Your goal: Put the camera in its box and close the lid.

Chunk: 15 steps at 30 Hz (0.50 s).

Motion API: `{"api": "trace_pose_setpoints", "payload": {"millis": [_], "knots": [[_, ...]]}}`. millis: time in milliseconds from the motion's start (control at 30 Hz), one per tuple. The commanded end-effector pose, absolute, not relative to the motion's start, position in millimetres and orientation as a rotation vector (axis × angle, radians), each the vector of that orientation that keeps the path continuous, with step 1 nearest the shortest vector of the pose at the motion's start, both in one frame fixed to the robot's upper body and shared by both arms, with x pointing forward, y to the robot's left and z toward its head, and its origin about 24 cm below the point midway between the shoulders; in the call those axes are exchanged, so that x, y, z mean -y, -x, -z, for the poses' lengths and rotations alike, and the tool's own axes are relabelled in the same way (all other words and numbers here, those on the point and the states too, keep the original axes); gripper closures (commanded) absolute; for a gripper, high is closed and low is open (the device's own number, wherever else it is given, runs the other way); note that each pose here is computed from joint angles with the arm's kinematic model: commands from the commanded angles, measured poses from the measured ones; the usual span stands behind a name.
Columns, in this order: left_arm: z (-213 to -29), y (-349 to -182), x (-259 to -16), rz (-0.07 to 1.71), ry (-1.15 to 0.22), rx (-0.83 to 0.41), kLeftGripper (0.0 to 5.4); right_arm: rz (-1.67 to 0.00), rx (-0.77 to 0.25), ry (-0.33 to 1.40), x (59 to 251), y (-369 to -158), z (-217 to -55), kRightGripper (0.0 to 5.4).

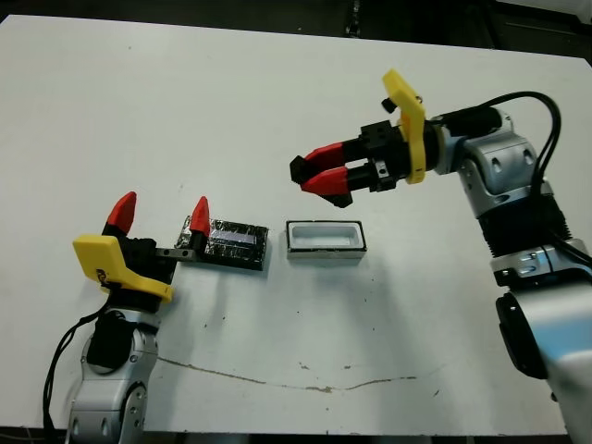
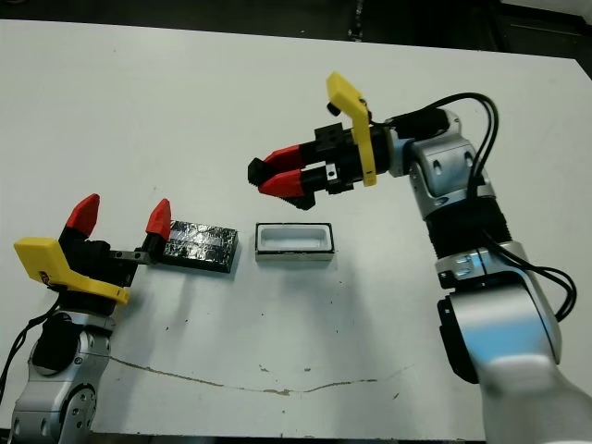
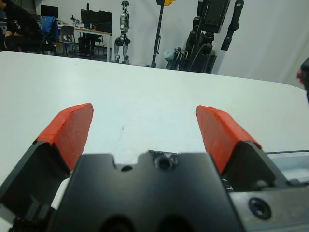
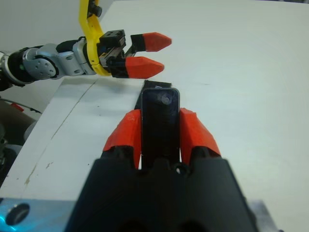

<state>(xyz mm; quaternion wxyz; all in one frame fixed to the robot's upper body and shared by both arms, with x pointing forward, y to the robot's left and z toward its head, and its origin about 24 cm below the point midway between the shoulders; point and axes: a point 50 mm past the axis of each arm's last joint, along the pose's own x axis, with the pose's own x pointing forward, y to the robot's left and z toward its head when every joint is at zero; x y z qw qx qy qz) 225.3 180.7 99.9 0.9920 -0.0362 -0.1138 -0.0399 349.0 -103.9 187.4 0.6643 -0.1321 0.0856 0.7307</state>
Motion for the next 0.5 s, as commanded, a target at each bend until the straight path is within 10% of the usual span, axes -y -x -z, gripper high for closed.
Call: {"api": "trace_pose_setpoints", "payload": {"millis": [33, 500], "knots": [[-96.2, -223.4, -181, 0.074, 0.078, 0.211, 0.0, -1.667, -0.228, 0.297, 103.1, -350, -180.1, 3.75], [-96.4, -224.1, -181, 0.08, 0.081, 0.214, 0.0, -1.646, -0.217, 0.386, 105.6, -352, -166.0, 3.75]]}}
